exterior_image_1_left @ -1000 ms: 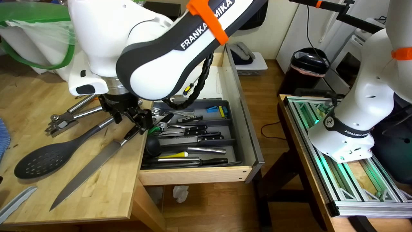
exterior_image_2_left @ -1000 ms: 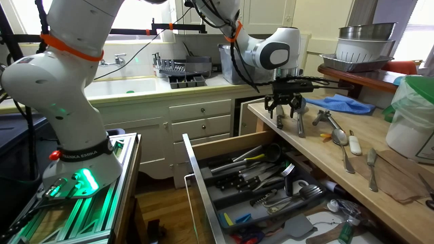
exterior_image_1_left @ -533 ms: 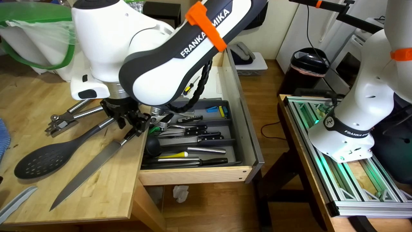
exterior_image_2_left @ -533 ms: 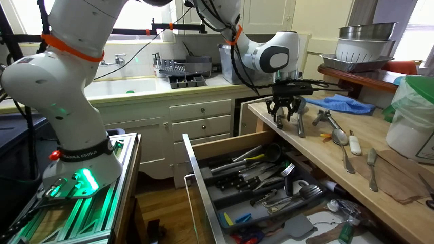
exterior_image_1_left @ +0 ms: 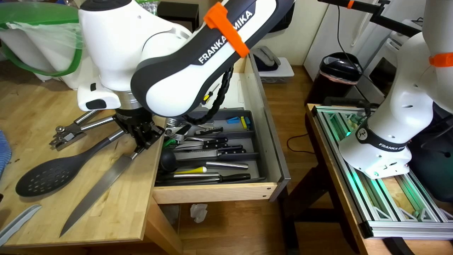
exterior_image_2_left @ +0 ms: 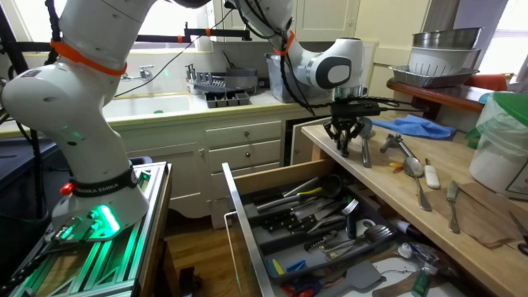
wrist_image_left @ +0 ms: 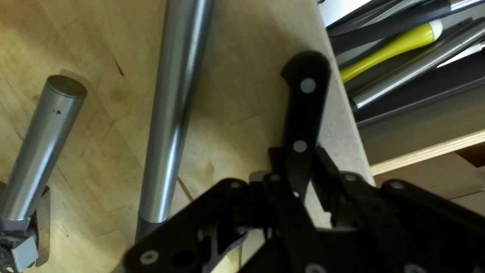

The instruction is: Put the knife inside the drawer

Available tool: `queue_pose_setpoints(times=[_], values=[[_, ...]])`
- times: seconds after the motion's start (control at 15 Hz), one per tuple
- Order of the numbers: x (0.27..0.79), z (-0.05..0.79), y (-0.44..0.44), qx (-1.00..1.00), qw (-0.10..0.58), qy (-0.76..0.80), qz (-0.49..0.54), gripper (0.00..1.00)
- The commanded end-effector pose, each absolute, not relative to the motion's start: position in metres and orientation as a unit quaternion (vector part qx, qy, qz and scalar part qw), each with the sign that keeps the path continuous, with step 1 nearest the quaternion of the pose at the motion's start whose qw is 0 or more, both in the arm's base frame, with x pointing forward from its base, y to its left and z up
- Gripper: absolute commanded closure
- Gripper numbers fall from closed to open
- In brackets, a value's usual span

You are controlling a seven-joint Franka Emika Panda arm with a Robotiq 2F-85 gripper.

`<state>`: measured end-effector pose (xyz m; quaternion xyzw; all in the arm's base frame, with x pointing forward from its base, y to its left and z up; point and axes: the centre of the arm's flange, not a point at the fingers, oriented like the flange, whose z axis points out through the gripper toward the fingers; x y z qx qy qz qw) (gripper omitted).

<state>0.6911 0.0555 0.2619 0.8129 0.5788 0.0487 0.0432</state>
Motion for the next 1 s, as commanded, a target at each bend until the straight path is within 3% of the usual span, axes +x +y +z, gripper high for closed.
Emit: queue_pose_setpoints(times=[0.0,0.27,0.93], values=[[0.697,0.254,0.056,0.808,0.043,0.585,0.052,0.94],[0.688,0.284,0.065,0.808,0.011,0.585,0.067,0.94],[0.655,0.361,0.066,0.865,0.014,0.499,0.051,0.94]])
